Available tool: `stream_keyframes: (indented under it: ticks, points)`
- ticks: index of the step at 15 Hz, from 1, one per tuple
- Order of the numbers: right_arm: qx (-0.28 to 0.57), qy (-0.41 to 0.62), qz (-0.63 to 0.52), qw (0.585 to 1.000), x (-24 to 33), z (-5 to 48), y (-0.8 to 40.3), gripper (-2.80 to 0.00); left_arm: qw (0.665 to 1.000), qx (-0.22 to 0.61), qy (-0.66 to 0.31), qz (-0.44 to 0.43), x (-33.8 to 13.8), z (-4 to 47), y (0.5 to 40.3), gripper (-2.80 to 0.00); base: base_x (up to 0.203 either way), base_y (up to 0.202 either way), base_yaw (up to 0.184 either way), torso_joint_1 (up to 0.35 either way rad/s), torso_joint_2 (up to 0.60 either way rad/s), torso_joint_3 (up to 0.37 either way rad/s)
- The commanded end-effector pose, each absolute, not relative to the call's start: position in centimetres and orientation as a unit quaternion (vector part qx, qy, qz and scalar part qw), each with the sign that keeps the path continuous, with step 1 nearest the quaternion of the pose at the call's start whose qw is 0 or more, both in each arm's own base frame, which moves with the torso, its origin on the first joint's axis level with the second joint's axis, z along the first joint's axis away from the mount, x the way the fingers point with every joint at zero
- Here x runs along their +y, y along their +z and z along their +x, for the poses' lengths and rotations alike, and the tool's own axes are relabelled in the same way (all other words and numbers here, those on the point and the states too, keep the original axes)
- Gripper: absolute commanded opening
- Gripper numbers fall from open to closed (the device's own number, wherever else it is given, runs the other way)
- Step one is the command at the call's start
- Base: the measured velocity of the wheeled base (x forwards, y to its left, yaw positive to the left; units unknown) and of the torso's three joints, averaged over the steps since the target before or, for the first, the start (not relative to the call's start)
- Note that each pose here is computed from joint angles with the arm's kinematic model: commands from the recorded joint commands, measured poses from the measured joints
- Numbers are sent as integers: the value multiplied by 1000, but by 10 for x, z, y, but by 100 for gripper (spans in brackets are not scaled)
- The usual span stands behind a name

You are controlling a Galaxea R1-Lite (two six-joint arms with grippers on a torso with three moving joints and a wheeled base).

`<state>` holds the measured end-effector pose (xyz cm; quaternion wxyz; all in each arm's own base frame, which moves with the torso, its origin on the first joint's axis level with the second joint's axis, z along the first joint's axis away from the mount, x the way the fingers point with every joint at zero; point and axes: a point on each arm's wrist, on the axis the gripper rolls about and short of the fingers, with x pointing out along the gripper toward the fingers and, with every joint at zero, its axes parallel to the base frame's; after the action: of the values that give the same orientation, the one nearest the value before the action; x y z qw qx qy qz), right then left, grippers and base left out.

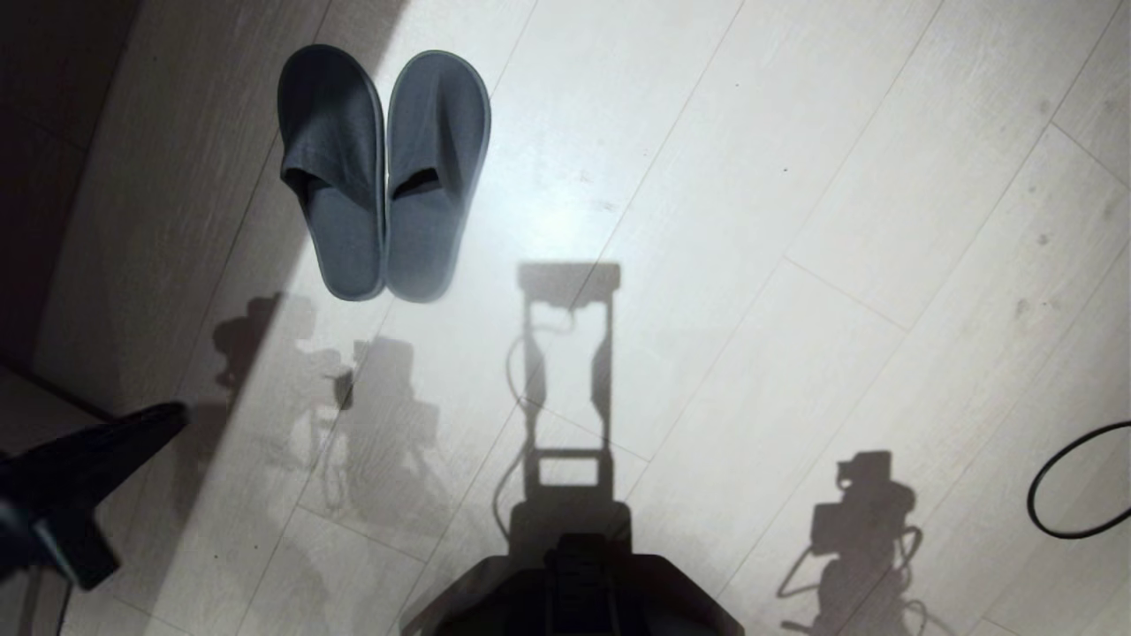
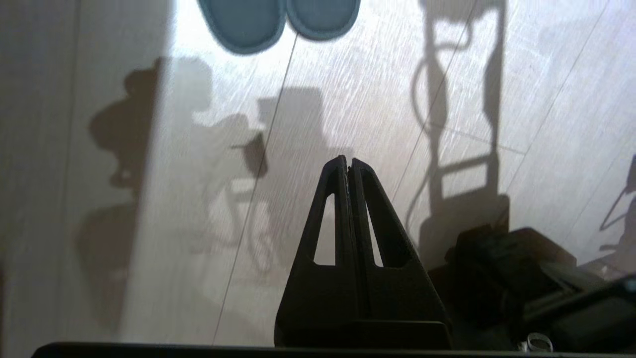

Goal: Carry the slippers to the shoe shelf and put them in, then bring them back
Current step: Pick up the slippers on the floor

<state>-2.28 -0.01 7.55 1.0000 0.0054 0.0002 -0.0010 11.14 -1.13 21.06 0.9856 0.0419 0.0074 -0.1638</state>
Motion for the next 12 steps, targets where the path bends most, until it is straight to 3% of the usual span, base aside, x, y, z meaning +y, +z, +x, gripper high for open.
stream_keyframes:
  ticks: [1,7,10,11,12]
  points:
    - [0,-1,5,1000,0,-23,75,-280,981,37,-185,34,-20,158,198,-280,0,0,0,0,0,0]
    - [0,-1,5,1000,0,-23,75,-280,976,-74,-201,-36,-62,208,204,-280,0,0,0,0,0,0]
    - [0,-1,5,1000,0,-23,75,-280,977,-47,-204,-47,-67,212,189,-280,0,0,0,0,0,0]
    - [0,-2,5,1000,0,-23,75,-280,975,-49,-211,-49,-70,212,188,0,0,0,0,0,0,0]
    - [0,-1,5,1000,0,-23,75,-280,974,-53,-216,-49,-74,216,185,0,0,0,0,0,0,0]
